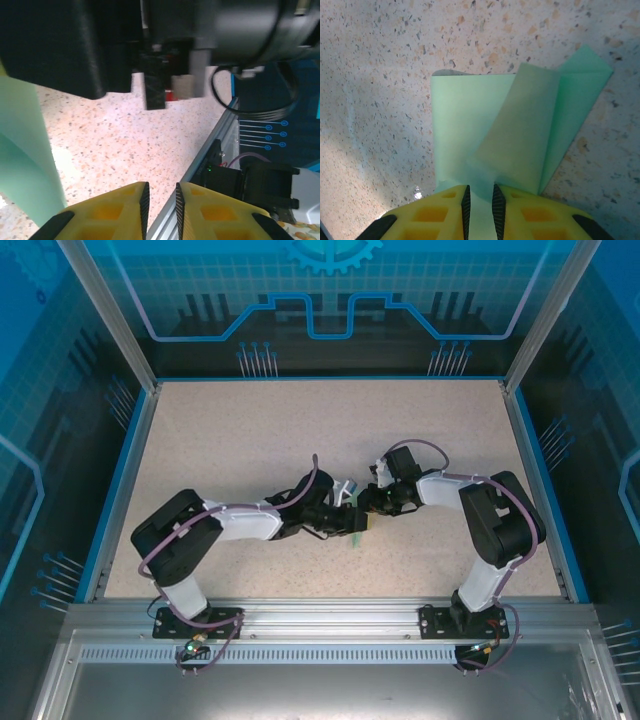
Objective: Fold a paper plane with a square sheet of paper (fold left side to right side)
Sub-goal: Fold the wing for the fifth time at the center of the table.
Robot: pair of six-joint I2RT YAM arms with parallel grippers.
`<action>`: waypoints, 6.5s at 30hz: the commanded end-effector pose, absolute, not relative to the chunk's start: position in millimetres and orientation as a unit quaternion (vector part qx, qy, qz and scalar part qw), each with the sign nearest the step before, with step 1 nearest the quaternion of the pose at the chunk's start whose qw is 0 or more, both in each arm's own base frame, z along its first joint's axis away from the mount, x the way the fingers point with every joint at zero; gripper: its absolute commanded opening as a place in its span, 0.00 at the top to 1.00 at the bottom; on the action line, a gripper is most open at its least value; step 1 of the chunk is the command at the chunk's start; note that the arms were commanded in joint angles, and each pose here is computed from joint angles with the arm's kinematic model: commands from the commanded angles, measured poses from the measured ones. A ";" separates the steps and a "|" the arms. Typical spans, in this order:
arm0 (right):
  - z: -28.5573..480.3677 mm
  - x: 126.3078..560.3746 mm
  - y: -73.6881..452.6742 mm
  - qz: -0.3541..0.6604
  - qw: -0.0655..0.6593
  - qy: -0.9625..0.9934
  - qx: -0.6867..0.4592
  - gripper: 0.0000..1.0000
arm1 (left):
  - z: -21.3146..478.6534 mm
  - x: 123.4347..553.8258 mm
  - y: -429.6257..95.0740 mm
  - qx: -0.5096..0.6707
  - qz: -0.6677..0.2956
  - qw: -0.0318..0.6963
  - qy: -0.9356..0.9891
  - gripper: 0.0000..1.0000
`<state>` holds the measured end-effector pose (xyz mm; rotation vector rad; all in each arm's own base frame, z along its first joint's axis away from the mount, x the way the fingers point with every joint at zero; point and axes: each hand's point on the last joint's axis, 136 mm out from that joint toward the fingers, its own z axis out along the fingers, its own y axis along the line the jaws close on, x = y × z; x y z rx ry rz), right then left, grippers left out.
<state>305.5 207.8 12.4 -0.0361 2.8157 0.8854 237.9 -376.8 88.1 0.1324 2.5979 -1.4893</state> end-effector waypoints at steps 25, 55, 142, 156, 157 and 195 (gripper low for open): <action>-15.6 279.7 182.6 0.228 0.044 0.973 0.002 0.76 | 16.6 216.2 -367.6 -0.009 -0.440 0.003 0.898 0.76; 55.0 294.3 189.8 0.286 0.138 0.948 -0.031 0.77 | -17.3 196.3 -348.0 -0.038 -0.372 -0.018 0.927 0.82; -7.6 255.5 198.1 0.266 0.029 0.963 -0.043 0.81 | 46.3 237.8 -367.3 0.002 -0.412 0.055 0.909 0.81; -3.4 251.9 203.0 0.266 0.027 0.962 -0.048 0.81 | 14.4 252.1 -377.7 -0.003 -0.391 0.033 0.920 0.80; -2.1 252.8 202.9 0.266 0.029 0.962 -0.049 0.81 | 9.1 251.5 -374.5 -0.007 -0.381 0.030 0.924 0.80; 6.0 341.4 167.2 0.198 0.092 0.974 -0.053 0.83 | -48.1 212.7 -327.6 -0.049 -0.279 -0.021 0.959 0.91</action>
